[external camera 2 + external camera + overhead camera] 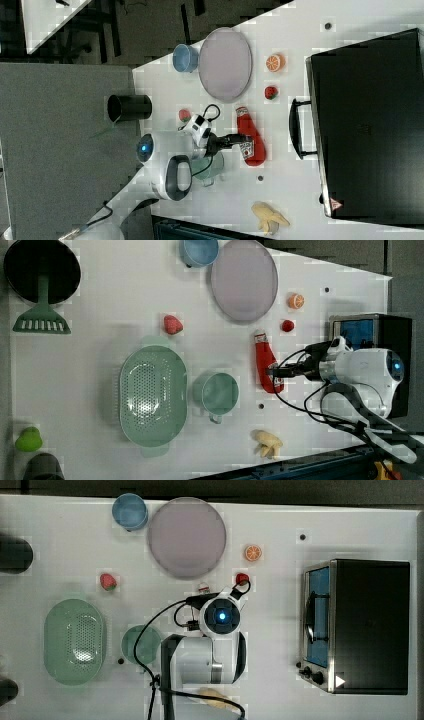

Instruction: Pick Ketchup from the table and place it in strainer.

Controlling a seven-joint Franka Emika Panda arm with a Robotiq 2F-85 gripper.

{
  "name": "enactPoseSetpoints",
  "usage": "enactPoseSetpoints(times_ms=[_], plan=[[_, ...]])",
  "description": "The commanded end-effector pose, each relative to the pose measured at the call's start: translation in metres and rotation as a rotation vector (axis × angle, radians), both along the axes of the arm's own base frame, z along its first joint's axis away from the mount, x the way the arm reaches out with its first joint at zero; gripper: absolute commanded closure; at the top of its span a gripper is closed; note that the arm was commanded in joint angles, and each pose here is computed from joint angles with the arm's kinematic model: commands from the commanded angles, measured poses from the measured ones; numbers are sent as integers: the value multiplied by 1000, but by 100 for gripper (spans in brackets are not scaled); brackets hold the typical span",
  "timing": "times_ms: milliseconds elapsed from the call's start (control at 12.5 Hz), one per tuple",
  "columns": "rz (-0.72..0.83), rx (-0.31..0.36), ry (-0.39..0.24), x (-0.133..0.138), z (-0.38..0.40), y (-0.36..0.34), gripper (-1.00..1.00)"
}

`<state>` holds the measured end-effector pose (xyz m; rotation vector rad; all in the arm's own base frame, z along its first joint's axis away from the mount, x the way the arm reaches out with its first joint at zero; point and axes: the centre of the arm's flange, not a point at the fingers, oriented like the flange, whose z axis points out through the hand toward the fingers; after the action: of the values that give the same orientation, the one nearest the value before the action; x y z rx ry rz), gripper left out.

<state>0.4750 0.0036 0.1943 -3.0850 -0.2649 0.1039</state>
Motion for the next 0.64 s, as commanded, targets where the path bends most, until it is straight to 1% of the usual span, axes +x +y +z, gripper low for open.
enactPoseSetpoints(times_ms=[80, 240, 320, 480, 560, 640], plan=[[47, 2, -35, 5, -13, 2, -100], [45, 7, -47, 4, -26, 2, -100], [44, 8, -55, 4, -30, 3, -92], [43, 9, -50, 3, -35, 2, -43], [44, 9, -53, 4, -34, 2, -21], [43, 9, -62, 7, -31, 2, -20]])
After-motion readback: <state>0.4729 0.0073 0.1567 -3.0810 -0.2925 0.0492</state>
